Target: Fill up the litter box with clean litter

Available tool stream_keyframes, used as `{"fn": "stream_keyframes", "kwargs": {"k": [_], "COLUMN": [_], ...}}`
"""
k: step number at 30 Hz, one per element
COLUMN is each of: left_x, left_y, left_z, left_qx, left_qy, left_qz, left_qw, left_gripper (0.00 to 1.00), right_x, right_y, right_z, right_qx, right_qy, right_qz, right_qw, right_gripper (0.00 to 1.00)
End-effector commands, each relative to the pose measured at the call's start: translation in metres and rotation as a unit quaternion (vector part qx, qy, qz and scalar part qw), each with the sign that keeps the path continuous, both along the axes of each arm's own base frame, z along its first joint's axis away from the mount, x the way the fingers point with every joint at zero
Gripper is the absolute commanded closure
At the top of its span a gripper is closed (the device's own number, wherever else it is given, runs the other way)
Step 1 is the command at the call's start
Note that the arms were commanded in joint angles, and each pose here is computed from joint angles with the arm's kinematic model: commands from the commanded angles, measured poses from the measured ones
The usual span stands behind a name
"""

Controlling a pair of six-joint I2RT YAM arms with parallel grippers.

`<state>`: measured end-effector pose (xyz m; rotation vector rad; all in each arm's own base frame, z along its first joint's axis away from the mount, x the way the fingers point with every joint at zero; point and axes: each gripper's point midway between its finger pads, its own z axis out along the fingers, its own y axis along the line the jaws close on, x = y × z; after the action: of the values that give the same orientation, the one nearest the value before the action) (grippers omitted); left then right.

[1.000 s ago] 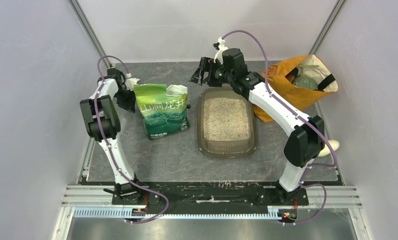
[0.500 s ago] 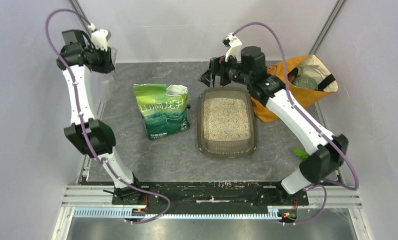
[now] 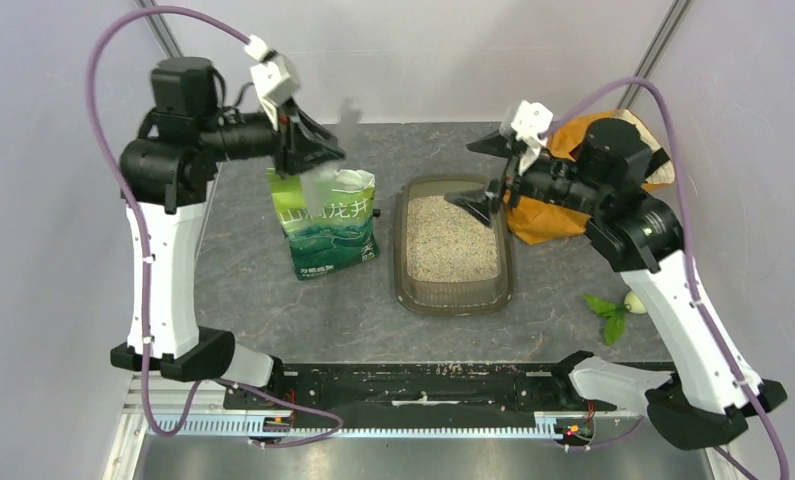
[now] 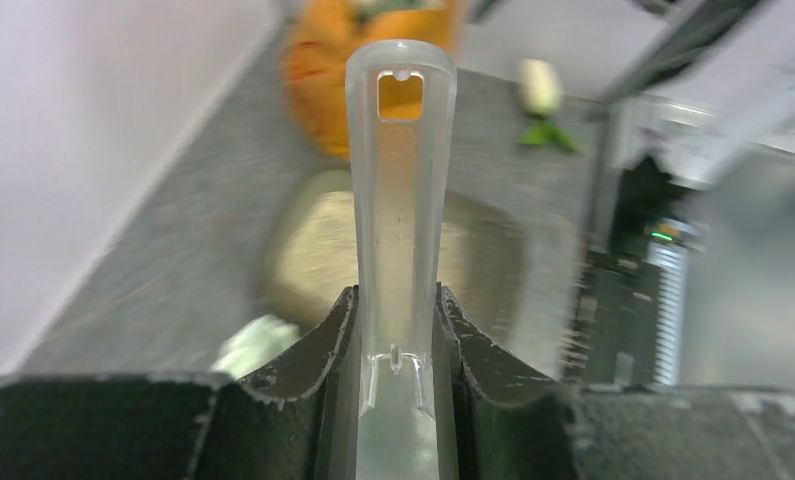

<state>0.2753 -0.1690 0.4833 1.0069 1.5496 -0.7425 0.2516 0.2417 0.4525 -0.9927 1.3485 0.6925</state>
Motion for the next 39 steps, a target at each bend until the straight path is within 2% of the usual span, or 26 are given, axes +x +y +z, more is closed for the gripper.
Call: {"fn": "stream_keyframes", "kwargs": {"k": [1,5,10,17,25,30,34,39], "left_x": [-0.072,-0.124,-0.17,-0.22,-0.22,-0.22,-0.222,-0.223], "left_y": [-0.057,-0.083,-0.095,-0.108,-0.121,-0.125,-0.125,-0.127], "left_z": [-0.024,-0.052,-0.081,-0.117,-0.124,-0.128,-0.129,-0.131], "left_qx": [-0.039,-0.041,-0.03,0.044,0.052,0.057,0.063,0.065], "left_qy": [0.118,0.194,0.277,0.279,0.294,0.303,0.299,0.306], "left_qz": [-0.176,-0.276,-0.358,-0.445,-0.462,-0.465,-0.467,-0.469], "left_qw": [0.977,0.94,0.891,0.85,0.835,0.83,0.83,0.826], "left_gripper": [0.98,0.98,0.98,0.98,0.98,0.98,0.98,0.98], "right_x": [-0.053,-0.085,-0.12,-0.149,-0.178,-0.173,-0.168,-0.171], "right_y": [-0.01,-0.022,-0.027,-0.019,0.009,0.022,0.022,0.026], "right_z": [0.005,-0.013,-0.012,-0.022,-0.036,-0.045,-0.059,-0.064], "right_qx": [-0.063,-0.119,-0.124,-0.117,-0.109,-0.121,-0.149,-0.155], "right_qy": [-0.081,-0.095,-0.129,-0.135,-0.121,-0.119,-0.138,-0.146], "right_qz": [0.093,0.15,0.211,0.296,0.373,0.381,0.387,0.399], "right_qw": [0.99,0.977,0.961,0.938,0.913,0.909,0.9,0.892], "right_gripper": [0.04,0.04,0.03,0.03,0.06,0.22,0.25,0.36]}}
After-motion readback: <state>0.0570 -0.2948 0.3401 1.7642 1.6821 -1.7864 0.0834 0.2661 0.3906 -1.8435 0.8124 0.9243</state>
